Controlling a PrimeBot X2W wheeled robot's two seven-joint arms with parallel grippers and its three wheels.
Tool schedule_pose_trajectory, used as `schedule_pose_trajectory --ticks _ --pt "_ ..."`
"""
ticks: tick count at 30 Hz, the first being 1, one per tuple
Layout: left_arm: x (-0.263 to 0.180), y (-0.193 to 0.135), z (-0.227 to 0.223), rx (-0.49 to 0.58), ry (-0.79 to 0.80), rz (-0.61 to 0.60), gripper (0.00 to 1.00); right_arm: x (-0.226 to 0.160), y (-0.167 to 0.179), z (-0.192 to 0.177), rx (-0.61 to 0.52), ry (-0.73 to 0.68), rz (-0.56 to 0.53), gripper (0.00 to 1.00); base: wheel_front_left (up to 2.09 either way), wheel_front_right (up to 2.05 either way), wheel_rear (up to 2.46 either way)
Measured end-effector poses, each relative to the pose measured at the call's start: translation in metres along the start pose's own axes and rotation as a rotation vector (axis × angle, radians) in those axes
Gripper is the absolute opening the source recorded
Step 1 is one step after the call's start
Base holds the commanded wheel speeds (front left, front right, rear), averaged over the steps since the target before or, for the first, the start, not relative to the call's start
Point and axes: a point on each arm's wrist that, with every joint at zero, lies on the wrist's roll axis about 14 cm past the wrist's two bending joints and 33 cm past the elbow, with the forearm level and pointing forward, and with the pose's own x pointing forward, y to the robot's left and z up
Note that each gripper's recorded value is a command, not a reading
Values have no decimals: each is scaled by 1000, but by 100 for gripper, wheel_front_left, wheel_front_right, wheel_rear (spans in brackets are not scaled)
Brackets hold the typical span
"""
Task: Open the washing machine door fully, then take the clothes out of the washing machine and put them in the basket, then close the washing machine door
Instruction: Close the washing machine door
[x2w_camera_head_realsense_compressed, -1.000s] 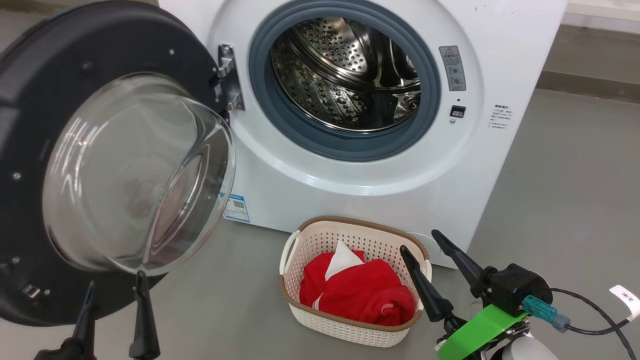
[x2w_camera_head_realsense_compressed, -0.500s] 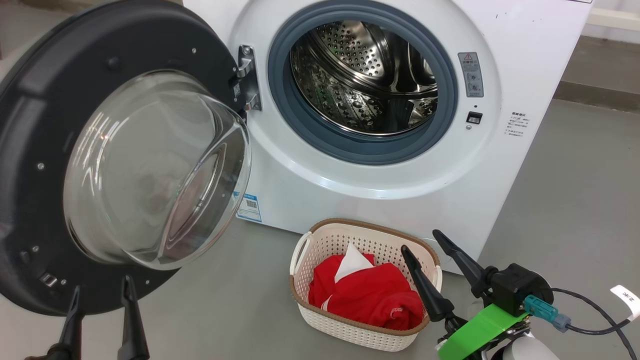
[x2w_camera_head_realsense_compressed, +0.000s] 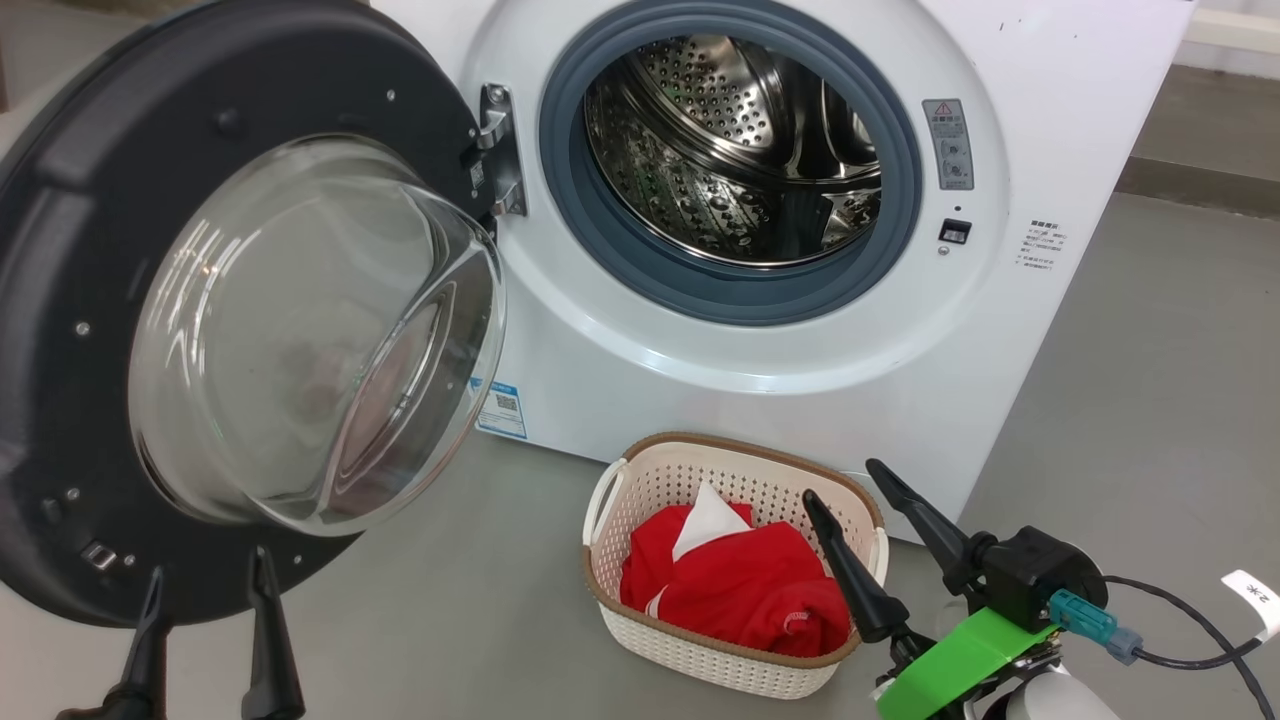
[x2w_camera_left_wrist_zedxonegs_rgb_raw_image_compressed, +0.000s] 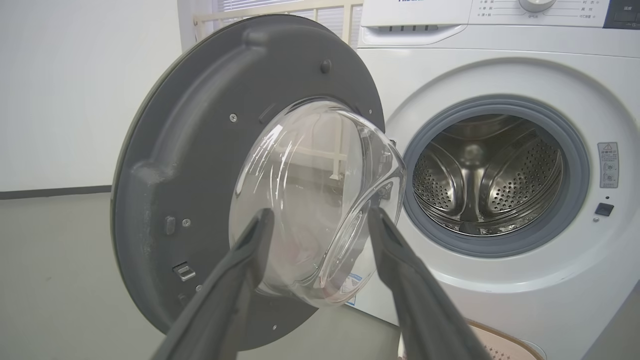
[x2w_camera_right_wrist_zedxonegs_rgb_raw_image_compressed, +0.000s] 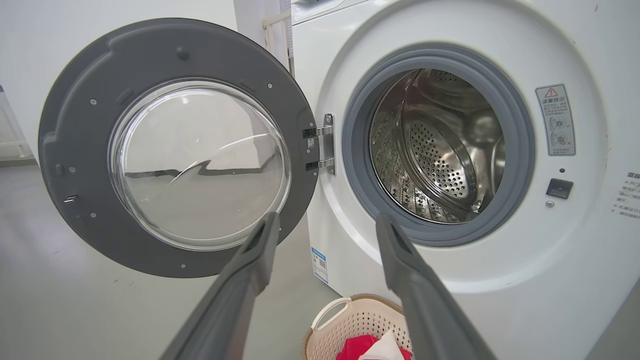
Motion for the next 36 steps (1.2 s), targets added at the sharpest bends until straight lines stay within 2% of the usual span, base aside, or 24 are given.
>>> schedule_pose_trajectory --ticks 2,4,9,15,26,29,36 --pt "0 -1 1 5 -3 -1 100 0 0 0 0 0 -1 100 0 0 0" --pt "0 -1 2 7 -6 0 0 -1 0 0 1 0 -1 100 0 0 0" --pt "5 3 15 32 -57 8 0 -3 -2 0 3 0 -8 100 0 0 0" --pt "18 30 38 94 -129 66 0 -6 -8 -3 14 8 -28 100 0 0 0" --pt "63 61 92 67 -299 173 0 -10 -26 -16 14 45 -54 100 0 0 0" --pt "78 69 100 11 -325 194 0 -6 -29 -14 10 41 -56 100 0 0 0" --pt "108 105 95 -258 -292 299 0 -8 -35 -16 0 50 -61 100 0 0 0"
